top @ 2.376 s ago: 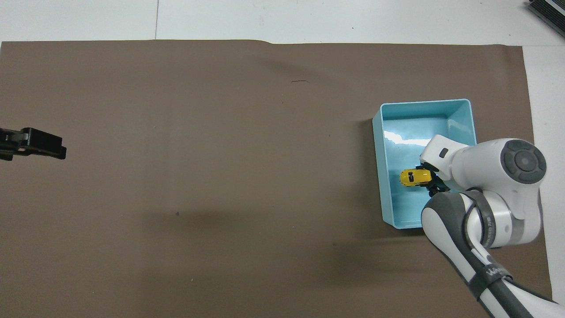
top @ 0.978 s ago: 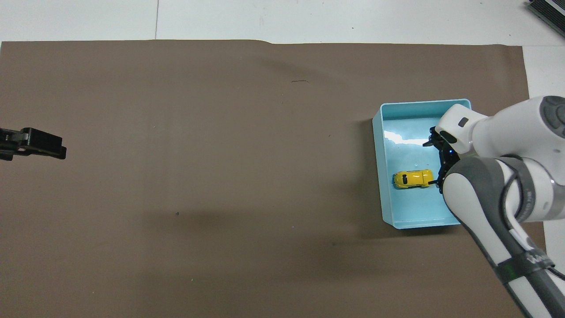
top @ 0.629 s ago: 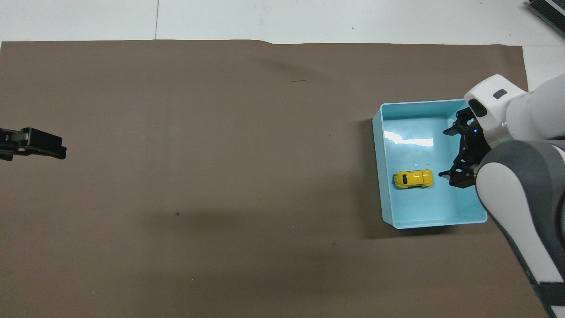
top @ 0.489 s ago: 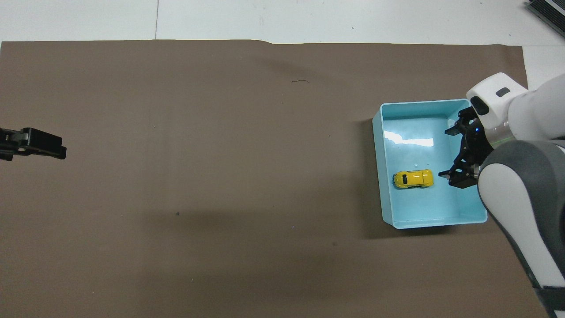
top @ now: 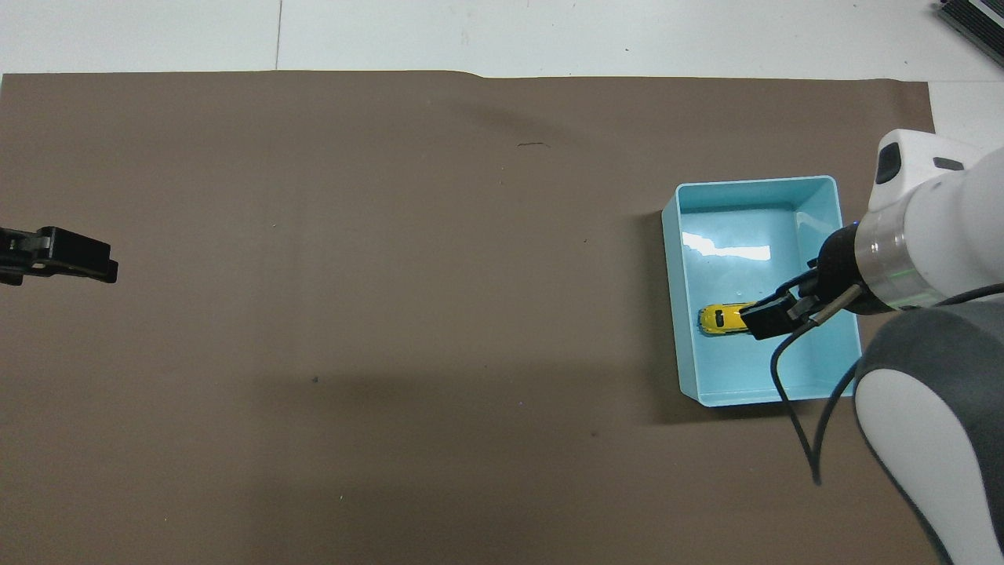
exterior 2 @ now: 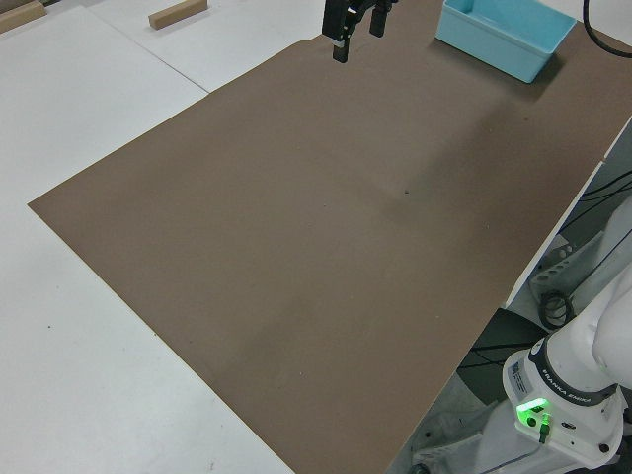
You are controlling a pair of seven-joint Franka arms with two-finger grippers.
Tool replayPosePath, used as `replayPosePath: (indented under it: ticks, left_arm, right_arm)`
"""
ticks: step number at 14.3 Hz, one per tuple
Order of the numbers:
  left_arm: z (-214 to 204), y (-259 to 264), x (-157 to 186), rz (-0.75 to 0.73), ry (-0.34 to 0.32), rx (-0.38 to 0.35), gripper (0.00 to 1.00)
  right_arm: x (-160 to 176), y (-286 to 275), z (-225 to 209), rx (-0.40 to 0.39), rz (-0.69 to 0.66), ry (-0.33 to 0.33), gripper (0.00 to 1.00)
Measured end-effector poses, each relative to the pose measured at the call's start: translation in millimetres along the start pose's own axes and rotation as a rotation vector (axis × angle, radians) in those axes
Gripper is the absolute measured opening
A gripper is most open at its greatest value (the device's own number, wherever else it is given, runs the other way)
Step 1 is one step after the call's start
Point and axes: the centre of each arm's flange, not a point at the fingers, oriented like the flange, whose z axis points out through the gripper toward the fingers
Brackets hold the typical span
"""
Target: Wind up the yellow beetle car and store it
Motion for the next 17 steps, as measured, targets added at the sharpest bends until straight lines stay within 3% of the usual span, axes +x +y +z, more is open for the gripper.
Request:
replayPosePath:
  ticks: [7, 17]
  left_arm:
    - [0, 0, 0, 0.000, 0.000, 0.000, 1.00]
    - [0, 0, 0, 0.000, 0.000, 0.000, 1.00]
  right_arm:
    - [-4, 45, -32, -0.024, 0.090, -0.022, 1.00]
    - [11, 39, -37, -0.015, 0.077, -0.019, 1.00]
